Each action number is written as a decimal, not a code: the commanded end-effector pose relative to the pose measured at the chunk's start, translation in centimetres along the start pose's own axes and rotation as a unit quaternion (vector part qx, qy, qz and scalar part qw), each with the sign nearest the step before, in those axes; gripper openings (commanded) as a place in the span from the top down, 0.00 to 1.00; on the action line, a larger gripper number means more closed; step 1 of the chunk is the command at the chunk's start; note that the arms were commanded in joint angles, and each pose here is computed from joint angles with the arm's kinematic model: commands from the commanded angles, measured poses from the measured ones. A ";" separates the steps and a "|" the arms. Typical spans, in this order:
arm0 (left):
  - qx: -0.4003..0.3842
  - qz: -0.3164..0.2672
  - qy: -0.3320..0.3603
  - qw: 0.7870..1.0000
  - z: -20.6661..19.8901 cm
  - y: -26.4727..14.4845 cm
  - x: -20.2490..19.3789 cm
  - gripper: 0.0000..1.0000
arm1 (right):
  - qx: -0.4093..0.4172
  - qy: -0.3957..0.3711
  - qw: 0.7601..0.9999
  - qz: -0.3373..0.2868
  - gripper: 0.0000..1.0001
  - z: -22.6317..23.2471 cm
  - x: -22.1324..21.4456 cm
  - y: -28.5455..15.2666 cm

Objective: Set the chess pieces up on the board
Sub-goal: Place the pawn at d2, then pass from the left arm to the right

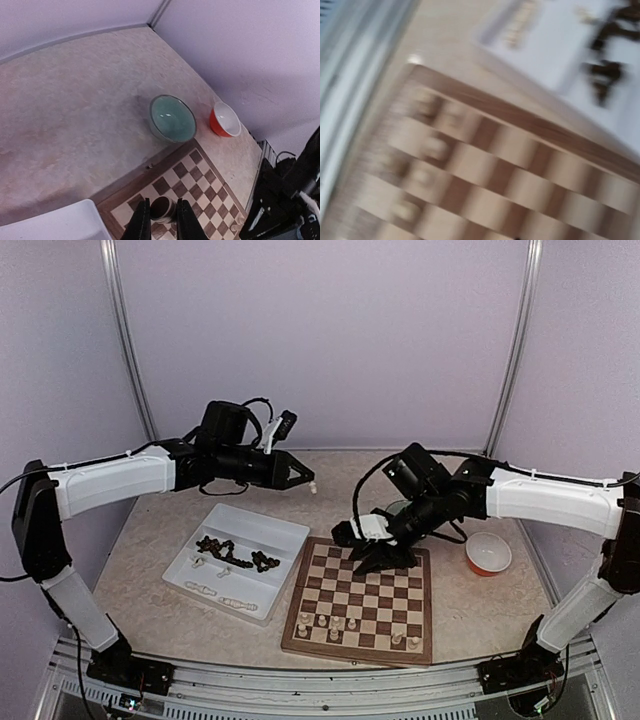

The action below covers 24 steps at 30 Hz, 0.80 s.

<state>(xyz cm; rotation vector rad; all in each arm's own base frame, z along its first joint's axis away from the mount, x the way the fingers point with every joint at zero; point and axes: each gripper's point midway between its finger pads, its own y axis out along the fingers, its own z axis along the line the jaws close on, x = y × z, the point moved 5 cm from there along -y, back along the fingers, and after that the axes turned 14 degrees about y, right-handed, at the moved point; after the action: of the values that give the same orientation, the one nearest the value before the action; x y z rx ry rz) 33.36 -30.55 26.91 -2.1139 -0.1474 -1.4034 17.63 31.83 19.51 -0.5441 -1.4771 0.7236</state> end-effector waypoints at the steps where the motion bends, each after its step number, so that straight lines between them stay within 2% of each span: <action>1: -0.129 0.067 0.009 0.989 -5.6 3.0 -1.9 0.86 | -0.089 -0.018 0.996 0.024 0.71 -2.8 1.1 -5.0; 3: -0.143 0.085 -0.009 0.986 -6.5 4.6 -3.3 0.88 | -0.112 -0.016 0.994 0.013 0.71 -4.0 1.8 -6.7; 7: -0.114 0.065 -0.071 0.989 -6.2 6.1 -4.4 0.90 | -0.170 0.018 0.985 -0.019 0.71 -6.0 3.0 -8.1; 12: -0.051 -0.067 -0.164 0.983 -4.9 4.6 -3.2 0.91 | -0.205 0.092 0.972 -0.070 0.69 -7.1 3.0 -8.0; 16: -0.030 -0.179 -0.262 0.948 -3.8 2.4 -2.4 0.90 | -0.223 0.118 0.963 -0.094 0.68 -8.2 3.6 -7.8; 21: -0.035 -0.222 -0.303 0.926 -2.9 1.8 -1.6 0.90 | -0.275 0.118 0.947 -0.119 0.64 -10.8 6.4 -8.9; 24: -0.041 -0.231 -0.314 0.920 -3.0 1.7 -1.3 0.90 | -0.251 0.107 0.953 -0.130 0.62 -10.7 7.5 -8.1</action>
<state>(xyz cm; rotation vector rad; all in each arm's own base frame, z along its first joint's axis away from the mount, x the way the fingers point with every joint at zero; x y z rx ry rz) 30.43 -33.78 21.99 -2.5470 -0.6875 -0.9029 27.96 31.01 27.98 -0.8283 -1.4621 0.1439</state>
